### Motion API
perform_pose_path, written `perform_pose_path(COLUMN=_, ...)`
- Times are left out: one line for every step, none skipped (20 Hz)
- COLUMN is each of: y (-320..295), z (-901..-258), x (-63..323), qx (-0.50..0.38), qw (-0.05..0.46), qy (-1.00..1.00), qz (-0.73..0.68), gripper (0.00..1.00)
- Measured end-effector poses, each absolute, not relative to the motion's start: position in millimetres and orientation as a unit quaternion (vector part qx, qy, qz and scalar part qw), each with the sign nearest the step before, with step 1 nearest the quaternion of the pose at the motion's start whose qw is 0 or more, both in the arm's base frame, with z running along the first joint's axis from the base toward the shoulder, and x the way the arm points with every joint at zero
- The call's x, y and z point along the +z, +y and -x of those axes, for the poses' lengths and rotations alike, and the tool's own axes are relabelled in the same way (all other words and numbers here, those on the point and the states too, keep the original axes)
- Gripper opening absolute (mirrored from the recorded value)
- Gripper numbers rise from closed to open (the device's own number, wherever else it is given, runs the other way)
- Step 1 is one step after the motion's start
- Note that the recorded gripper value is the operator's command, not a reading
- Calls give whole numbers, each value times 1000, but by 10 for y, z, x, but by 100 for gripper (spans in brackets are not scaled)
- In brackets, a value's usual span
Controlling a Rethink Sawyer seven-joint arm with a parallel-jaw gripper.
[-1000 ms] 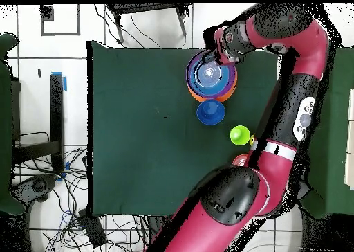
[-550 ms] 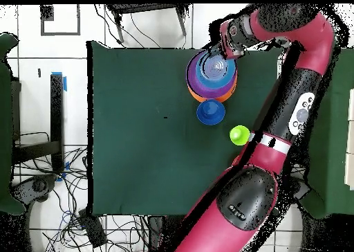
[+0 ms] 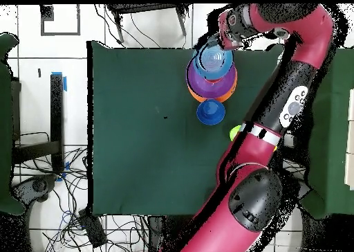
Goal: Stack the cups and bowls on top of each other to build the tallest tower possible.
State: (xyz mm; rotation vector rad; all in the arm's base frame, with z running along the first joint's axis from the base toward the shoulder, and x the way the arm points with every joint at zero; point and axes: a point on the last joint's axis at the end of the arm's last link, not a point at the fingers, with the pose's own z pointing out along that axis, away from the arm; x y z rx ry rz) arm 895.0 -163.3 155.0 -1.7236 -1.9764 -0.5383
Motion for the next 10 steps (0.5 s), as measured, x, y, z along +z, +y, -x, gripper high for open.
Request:
perform_pose_path(y=-1616, z=-8961, x=1551, qx=-198, qw=231, qy=-718, qz=626, gripper=0)
perform_pose_path(y=-1591, z=-8977, x=1554, qx=-200, qw=231, qy=-718, qz=625, gripper=0)
perform_pose_path(y=-1536, z=-9009, x=1565, qx=-207, qw=231, qy=-718, qz=623, gripper=0)
perform_pose_path(y=-1503, z=-9027, x=1570, qx=-211, qw=232, qy=-718, qz=621, gripper=0)
perform_pose_path(y=-1479, z=-9040, x=1569, qx=-214, qw=233, qy=-718, qz=620, gripper=0)
perform_pose_path(y=-1454, z=-9053, x=1567, qx=-217, qw=234, qy=-717, qz=619, gripper=0)
perform_pose_path(y=-1400, z=-9079, x=1549, qx=-223, qw=237, qy=-716, qz=618, gripper=0)
perform_pose_path(y=-1385, z=-9086, x=1542, qx=-224, qw=237, qy=-716, qz=617, gripper=0)
perform_pose_path(y=-1361, z=-9097, x=1529, qx=-225, qw=238, qy=-715, qz=617, gripper=0)
perform_pose_path(y=-1338, z=-9109, x=1516, qx=-227, qw=239, qy=-715, qz=617, gripper=0)
